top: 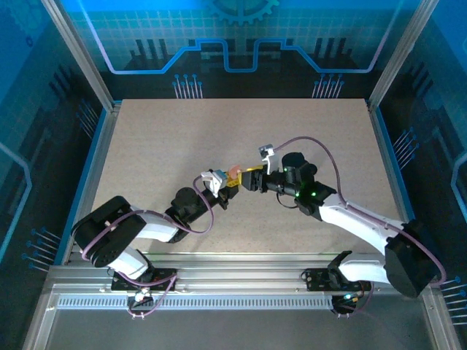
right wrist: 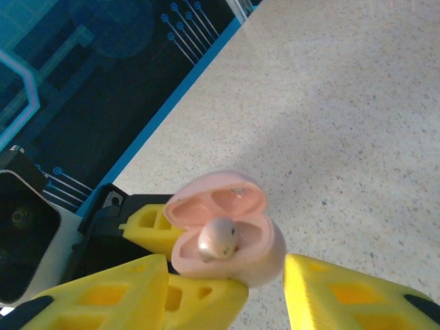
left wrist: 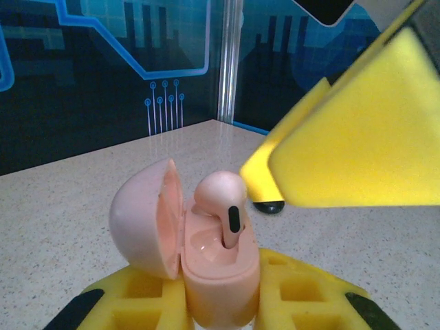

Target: Insert the wireless bluetooth earbuds into the charging case

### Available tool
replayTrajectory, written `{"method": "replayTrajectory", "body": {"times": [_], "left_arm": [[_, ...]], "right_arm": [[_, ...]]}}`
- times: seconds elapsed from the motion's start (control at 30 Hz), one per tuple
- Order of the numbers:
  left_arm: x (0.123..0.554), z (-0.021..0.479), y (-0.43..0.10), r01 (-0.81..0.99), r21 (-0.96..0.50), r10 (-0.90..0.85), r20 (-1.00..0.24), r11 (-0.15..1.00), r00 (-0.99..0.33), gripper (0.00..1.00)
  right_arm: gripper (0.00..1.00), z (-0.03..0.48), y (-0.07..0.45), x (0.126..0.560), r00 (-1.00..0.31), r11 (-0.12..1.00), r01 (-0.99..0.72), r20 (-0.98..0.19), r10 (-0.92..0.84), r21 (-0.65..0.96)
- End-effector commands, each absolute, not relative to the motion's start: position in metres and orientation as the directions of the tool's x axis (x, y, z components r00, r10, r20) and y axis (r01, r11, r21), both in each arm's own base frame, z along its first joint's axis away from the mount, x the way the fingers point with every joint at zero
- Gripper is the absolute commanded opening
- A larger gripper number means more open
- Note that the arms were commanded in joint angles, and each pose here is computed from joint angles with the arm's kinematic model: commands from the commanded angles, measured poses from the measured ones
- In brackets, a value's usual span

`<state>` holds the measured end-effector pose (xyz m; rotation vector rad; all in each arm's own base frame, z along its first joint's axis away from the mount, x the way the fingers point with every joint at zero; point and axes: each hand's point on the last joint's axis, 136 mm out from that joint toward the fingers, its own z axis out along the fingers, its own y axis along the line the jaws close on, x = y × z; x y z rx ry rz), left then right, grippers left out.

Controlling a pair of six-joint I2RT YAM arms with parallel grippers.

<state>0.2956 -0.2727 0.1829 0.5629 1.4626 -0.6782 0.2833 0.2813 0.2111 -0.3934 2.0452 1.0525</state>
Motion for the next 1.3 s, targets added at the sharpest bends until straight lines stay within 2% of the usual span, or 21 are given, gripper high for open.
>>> {"method": "replayTrajectory", "body": {"times": [0.0,0.13,0.23,0.6,1.27], "left_arm": [[0.291,0.203,-0.272,0.722,-0.042,-0.109,-0.993,0.69,0.046,0.12],[0.29,0.201,-0.271,0.721,-0.031,-0.09,-0.995,0.693,0.043,0.12],[0.289,0.201,-0.271,0.721,-0.026,-0.082,-0.996,0.692,0.043,0.12],[0.288,0.201,-0.27,0.721,-0.026,-0.081,-0.996,0.692,0.042,0.13],[0.287,0.203,-0.268,0.718,-0.019,-0.08,-0.996,0.696,0.05,0.12]], "right_arm": [[0.52,0.22,0.265,0.281,-0.709,0.662,-0.479,-0.699,0.097,0.577],[0.53,0.209,0.256,0.267,-0.846,0.709,-0.291,-0.518,0.122,0.642],[0.52,0.209,0.262,0.257,-0.882,0.698,-0.265,-0.459,0.102,0.665],[0.46,0.237,0.286,0.259,-0.867,0.616,-0.328,-0.487,0.103,0.716],[0.33,0.248,0.305,0.28,-0.863,0.58,-0.364,-0.499,0.085,0.729]]}}
